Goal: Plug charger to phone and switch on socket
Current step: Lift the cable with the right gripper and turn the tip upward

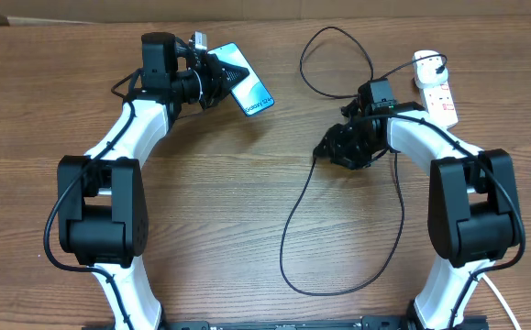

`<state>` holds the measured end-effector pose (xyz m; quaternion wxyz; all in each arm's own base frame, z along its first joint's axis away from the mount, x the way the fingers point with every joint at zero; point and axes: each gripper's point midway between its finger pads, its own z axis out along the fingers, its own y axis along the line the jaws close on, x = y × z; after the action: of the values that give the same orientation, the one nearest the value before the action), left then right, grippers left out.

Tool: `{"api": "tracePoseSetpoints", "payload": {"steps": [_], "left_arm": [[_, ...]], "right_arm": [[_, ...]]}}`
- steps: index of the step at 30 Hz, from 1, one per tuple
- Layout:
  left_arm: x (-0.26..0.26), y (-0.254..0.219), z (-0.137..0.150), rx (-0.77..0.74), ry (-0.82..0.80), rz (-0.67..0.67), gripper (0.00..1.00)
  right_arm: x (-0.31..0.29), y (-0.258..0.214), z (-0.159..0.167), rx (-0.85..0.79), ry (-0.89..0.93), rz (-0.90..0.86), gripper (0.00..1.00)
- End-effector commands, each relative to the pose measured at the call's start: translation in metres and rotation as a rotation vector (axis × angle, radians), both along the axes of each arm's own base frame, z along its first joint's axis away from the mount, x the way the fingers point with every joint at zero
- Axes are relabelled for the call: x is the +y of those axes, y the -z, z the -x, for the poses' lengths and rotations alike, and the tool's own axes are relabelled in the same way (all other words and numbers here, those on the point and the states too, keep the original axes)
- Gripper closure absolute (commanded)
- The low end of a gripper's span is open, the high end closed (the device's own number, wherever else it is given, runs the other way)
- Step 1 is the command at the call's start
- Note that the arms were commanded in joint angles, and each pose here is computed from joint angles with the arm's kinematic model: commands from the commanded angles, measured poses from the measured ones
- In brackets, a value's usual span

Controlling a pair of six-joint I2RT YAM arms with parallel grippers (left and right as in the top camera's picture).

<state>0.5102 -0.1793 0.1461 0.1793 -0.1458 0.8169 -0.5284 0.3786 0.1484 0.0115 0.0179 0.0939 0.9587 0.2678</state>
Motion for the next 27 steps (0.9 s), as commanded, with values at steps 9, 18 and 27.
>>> {"api": "tracePoseSetpoints", "payload": {"steps": [9, 18, 27], "left_arm": [[-0.005, -0.013, -0.001, -0.046, 0.023, 0.005, 0.96], [-0.006, -0.013, 0.0, -0.045, 0.029, 0.009, 0.96], [-0.005, -0.014, 0.001, -0.045, 0.036, 0.017, 0.95]], "right_arm": [[-0.003, 0.006, -0.002, 0.047, 0.142, 0.072, 0.46], [0.003, 0.021, 0.011, 0.029, 0.246, 0.364, 0.52], [-0.002, 0.026, 0.011, 0.02, 0.251, 0.413, 0.7]]}}
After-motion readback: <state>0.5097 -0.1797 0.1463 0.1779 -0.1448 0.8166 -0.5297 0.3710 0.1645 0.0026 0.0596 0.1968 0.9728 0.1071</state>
